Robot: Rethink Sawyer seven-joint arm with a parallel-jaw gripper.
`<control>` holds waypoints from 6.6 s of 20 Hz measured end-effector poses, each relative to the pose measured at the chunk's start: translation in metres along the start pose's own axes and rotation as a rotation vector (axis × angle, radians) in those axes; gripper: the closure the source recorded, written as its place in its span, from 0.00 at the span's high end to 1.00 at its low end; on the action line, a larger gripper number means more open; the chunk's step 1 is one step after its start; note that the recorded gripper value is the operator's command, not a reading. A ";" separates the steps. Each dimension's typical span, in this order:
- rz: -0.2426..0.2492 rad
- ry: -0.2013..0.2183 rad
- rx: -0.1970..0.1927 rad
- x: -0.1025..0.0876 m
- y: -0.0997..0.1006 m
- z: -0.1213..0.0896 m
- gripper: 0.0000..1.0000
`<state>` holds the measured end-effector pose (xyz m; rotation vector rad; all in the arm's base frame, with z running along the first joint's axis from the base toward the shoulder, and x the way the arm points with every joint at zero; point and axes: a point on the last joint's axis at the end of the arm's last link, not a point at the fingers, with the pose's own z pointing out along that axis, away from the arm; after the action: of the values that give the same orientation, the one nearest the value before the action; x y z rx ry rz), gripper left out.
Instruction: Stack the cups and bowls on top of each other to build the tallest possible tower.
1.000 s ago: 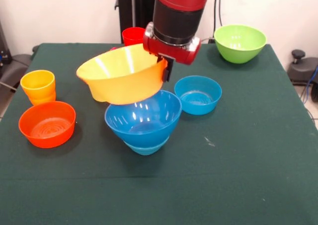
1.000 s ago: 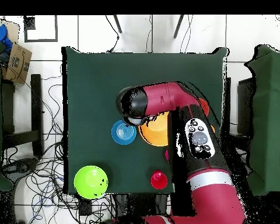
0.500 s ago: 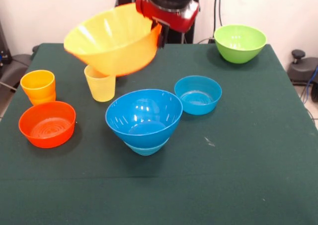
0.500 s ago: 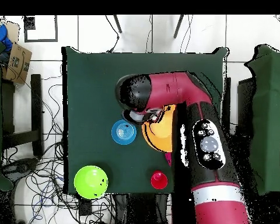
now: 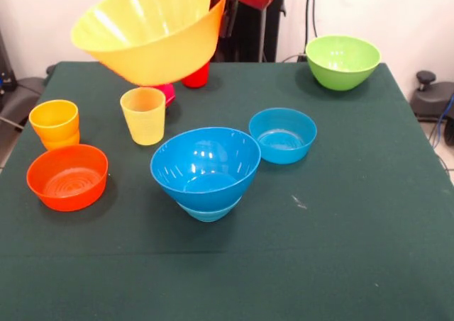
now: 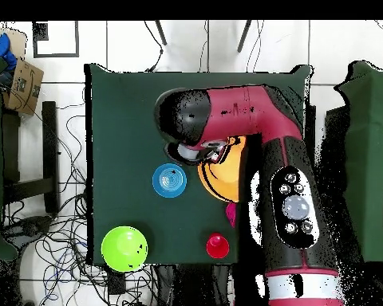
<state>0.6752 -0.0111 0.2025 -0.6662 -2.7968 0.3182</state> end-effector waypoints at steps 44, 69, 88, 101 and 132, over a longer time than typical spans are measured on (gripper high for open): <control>-0.027 -0.128 -0.065 -0.037 0.062 0.074 0.00; -0.005 -0.097 -0.050 -0.040 0.082 0.099 0.00; 0.030 -0.159 -0.058 -0.052 0.093 0.066 1.00; 0.066 -0.138 -0.086 -0.056 0.088 0.062 1.00; 0.120 -0.157 -0.231 0.006 0.096 0.010 1.00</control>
<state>0.7065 0.0741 0.1688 -0.8991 -2.9786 0.0703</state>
